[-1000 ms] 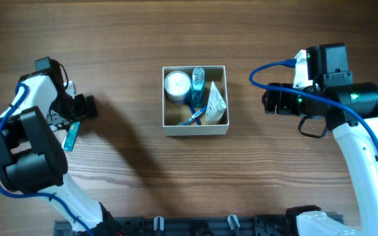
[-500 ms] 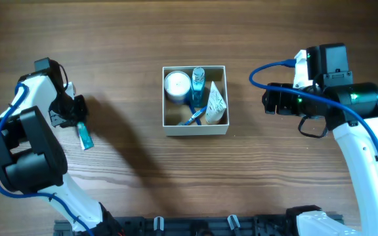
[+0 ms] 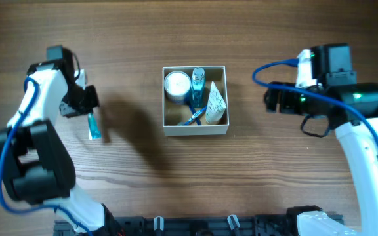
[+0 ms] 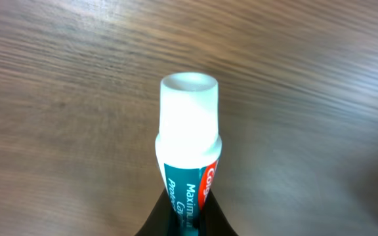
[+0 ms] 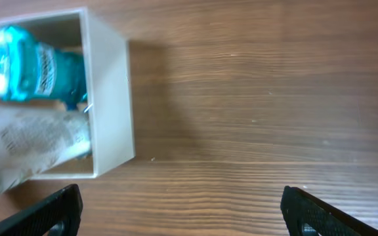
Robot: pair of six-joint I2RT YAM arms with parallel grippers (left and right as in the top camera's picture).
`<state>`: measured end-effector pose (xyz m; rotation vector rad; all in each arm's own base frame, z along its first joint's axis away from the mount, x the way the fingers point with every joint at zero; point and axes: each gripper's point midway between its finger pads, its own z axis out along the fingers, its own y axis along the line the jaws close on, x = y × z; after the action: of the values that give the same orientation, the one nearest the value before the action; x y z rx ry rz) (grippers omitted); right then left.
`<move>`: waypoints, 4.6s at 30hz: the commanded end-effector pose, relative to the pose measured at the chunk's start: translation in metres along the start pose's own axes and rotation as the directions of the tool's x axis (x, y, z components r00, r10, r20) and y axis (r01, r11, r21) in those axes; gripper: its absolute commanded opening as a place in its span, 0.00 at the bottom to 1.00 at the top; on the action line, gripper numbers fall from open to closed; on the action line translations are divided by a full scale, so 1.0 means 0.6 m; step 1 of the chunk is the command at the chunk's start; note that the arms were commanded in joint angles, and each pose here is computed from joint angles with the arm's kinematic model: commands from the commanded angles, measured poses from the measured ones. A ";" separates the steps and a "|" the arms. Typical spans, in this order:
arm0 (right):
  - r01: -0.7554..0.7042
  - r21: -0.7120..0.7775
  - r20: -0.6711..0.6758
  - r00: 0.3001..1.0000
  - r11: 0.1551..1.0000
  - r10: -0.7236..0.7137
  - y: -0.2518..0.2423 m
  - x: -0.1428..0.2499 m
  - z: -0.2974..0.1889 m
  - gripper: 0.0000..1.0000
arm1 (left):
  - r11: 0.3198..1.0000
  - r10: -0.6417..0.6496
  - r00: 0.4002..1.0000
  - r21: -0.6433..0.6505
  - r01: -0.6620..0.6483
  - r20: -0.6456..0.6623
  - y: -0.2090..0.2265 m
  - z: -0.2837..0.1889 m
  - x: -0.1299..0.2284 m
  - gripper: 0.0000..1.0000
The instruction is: Pack container
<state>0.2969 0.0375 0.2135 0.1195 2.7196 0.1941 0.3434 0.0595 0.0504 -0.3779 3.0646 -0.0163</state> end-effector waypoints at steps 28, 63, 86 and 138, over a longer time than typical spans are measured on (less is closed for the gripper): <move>-0.339 0.068 -0.072 0.937 0.938 0.343 -0.132 0.008 0.022 1.00 | 0.500 0.782 0.443 -0.018 -0.866 0.438 -0.463 -0.191 0.123 0.04; -0.315 0.066 -0.073 0.945 0.947 0.320 -0.132 0.007 0.022 1.00 | 0.410 0.822 0.351 -0.039 -0.911 0.449 -0.492 -0.167 0.117 0.79; 0.212 -0.019 0.271 0.942 0.977 -0.199 0.051 -0.143 0.041 1.00 | 0.983 -0.083 0.853 0.185 -0.016 0.515 -0.174 -0.268 -0.062 1.00; 0.122 0.012 0.603 0.791 0.992 -0.105 -0.044 0.182 -0.065 1.00 | 0.929 0.000 0.679 0.252 -0.272 0.734 -0.107 -0.264 0.299 1.00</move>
<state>0.1851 0.0225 0.1968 0.0546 2.1569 0.1699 0.1767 -0.0449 0.2030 -0.0854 2.2120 -0.3127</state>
